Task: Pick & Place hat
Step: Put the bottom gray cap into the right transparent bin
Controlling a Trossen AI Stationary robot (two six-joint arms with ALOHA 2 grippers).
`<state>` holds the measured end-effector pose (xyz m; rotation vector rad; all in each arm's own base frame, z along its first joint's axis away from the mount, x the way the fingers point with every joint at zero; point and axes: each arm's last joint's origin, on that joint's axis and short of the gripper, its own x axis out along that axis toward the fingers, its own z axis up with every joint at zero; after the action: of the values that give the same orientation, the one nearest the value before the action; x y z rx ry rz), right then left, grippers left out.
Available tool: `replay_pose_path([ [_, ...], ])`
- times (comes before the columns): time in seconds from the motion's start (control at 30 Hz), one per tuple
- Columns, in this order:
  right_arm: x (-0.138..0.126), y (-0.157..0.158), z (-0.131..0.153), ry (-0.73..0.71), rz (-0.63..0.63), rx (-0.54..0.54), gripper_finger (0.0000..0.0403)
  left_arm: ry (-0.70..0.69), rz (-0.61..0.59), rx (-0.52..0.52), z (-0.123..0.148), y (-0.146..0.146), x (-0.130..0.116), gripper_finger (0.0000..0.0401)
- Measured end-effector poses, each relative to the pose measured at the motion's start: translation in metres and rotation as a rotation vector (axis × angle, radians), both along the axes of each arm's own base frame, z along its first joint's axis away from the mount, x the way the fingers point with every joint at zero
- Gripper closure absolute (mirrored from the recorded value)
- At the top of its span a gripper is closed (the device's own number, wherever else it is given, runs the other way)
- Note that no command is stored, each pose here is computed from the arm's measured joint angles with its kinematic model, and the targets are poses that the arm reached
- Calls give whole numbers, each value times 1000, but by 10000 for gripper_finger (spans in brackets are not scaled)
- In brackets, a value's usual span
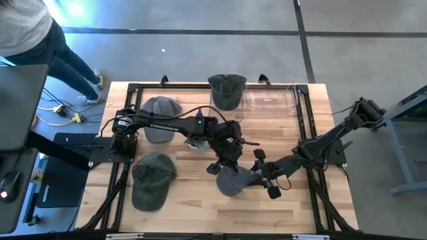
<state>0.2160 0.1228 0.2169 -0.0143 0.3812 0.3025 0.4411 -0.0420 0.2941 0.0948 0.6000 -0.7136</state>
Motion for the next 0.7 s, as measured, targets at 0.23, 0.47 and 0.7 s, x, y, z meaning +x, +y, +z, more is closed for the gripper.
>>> replay_pose_path([
  [0.23,1,-1,0,3,-19,19,272,-3,68,31,0,2,2,398],
  [0.47,0,0,1,6,21,36,333,-23,31,6,1,1,3,396],
  [0.7,0,-1,1,3,6,18,397,16,-6,44,-1,9,-2,313],
])
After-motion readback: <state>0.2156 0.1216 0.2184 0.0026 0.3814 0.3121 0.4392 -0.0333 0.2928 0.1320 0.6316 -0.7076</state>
